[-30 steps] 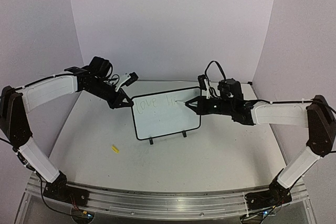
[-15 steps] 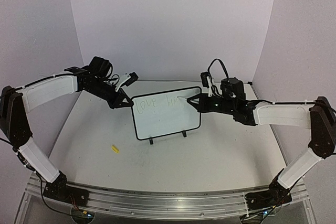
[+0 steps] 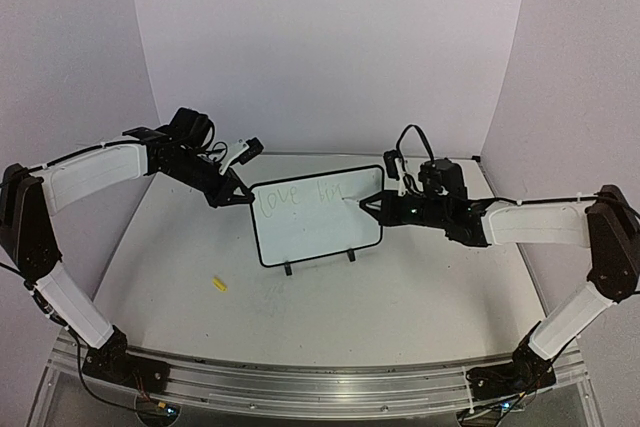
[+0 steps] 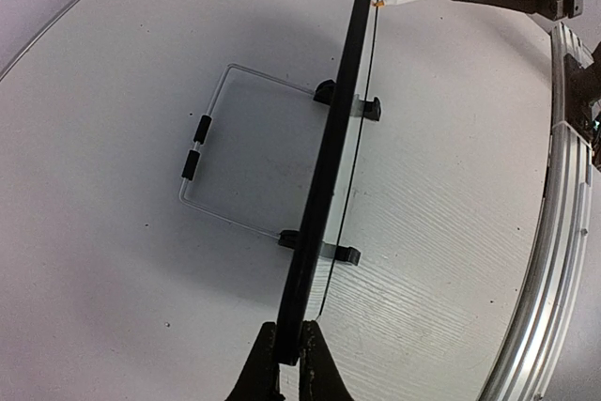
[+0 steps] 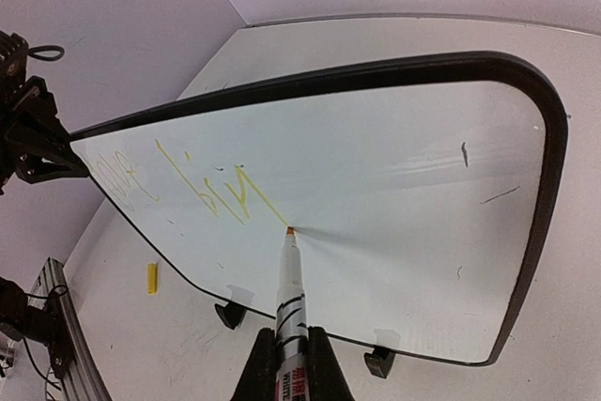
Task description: Write a sentence on the whiteboard
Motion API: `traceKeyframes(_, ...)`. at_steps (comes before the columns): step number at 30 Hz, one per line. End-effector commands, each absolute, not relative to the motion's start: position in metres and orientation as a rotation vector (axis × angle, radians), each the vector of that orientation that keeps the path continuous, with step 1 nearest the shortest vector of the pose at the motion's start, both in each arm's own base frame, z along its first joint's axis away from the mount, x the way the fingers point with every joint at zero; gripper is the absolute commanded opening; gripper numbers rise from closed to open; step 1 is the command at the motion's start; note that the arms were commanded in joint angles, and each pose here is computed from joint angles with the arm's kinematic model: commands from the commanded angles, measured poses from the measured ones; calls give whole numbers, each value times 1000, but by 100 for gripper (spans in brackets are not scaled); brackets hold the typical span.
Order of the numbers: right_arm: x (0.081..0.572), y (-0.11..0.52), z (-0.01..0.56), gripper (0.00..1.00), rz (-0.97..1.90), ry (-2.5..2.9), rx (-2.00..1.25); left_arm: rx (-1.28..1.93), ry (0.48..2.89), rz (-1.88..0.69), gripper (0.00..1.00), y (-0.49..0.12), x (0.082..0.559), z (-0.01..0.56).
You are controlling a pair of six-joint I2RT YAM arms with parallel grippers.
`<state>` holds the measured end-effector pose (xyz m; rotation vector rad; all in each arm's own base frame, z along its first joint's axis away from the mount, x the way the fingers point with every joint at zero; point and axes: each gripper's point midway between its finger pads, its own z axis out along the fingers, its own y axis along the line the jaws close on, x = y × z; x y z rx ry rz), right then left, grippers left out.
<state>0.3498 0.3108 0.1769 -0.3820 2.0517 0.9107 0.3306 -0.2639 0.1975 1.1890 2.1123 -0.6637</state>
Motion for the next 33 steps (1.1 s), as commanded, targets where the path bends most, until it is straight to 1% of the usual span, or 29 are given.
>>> traceKeyframes(1,352,306,211,0,920,1961,-360,1184,2112,-456,0,-242,349,194)
traceKeyframes(8,346,304,235,0,962,1900,-376,1182,2107,-455,0,-242,349,196)
traceKeyframes(20,355,305,221,0,964,1936,-365,1183,2109,-452,0,-242,350,195)
traceKeyframes(33,366,306,221,0,956,1932,-354,1182,2113,-451,0,-242,350,194)
